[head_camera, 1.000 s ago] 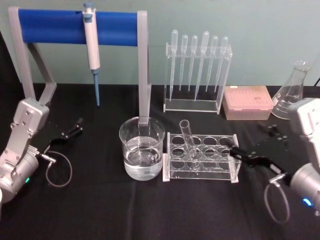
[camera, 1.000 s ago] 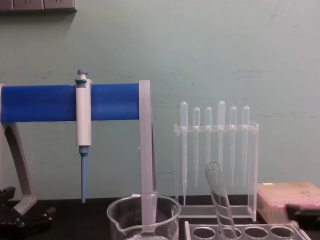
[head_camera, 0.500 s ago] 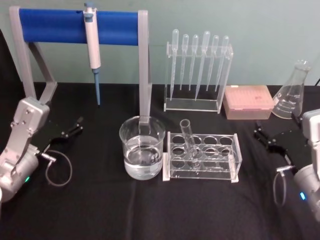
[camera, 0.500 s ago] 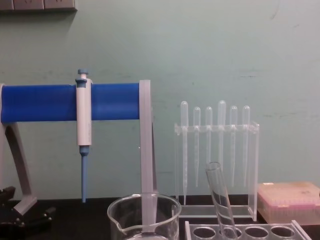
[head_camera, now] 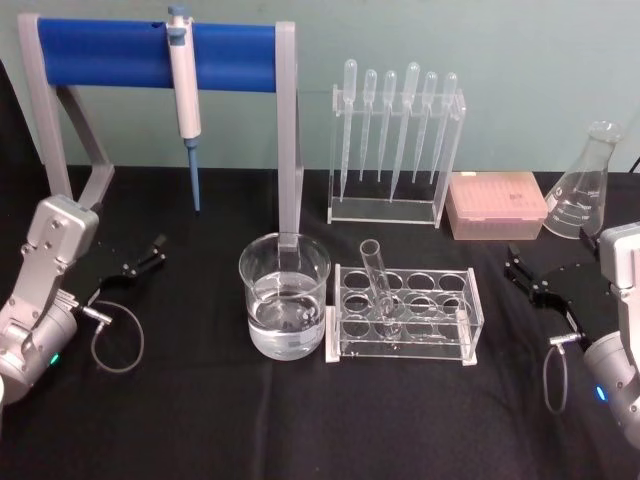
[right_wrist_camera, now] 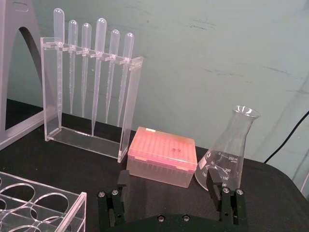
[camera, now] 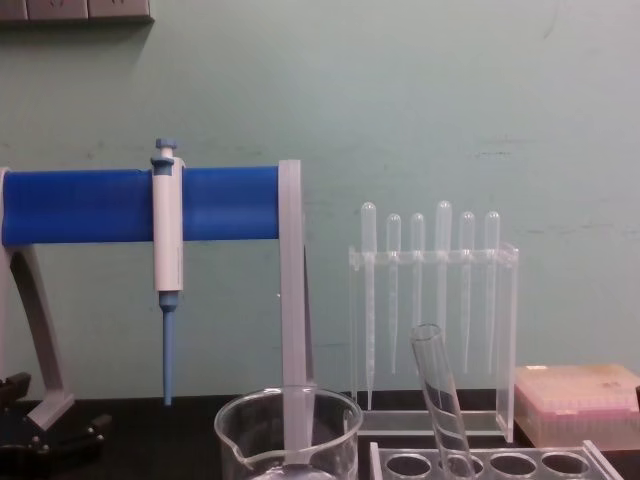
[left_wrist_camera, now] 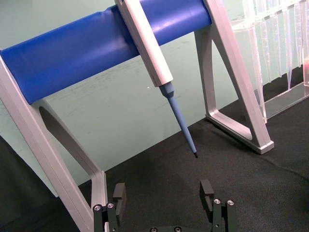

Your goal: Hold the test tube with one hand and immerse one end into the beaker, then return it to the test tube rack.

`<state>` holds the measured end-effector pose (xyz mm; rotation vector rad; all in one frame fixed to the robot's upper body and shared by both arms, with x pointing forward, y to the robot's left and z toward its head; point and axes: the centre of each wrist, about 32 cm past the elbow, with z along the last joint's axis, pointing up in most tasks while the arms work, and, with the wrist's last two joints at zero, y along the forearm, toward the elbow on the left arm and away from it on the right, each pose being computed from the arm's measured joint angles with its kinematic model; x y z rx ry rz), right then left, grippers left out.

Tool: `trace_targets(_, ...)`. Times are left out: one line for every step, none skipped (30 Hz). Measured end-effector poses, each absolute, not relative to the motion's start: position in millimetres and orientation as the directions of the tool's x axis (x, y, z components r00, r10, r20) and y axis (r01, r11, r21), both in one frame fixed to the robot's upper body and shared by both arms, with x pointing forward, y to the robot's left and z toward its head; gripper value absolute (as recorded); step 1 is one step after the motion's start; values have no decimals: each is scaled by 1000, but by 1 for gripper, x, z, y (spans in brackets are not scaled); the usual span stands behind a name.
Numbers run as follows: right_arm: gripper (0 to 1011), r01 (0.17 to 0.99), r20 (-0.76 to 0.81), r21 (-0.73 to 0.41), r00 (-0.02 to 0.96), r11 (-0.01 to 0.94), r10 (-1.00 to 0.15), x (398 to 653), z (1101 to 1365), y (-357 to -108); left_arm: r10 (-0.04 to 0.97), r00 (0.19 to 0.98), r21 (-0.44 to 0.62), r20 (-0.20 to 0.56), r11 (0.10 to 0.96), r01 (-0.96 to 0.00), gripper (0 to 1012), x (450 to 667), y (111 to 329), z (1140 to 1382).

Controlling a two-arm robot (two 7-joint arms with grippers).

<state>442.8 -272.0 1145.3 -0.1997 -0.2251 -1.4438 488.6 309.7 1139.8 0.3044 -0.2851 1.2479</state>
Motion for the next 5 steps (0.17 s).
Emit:
trace_targets(1003,993,272,0,113,117,-956,443,1145,-272,880,292,70,374,287,-955,1000,489,310,1140)
trace_targets(1003,993,272,0,113,117,-956,443,1145,-272,880,292,70,374,287,-955,1000,489,310,1140)
trace_targets(1002,993,272,0,113,118,-956,443,1146,-272,880,292,70,374,287,-955,1000,489,310,1140)
trace_targets(1003,993,272,0,113,118,-956,443,1146,-272,880,292,70,374,287,-955,1000,489,310,1140)
trace_targets(1002,993,272,0,113,118,-956,443,1146,-272,880,292,70,374,287,-955,1000,489,310,1140)
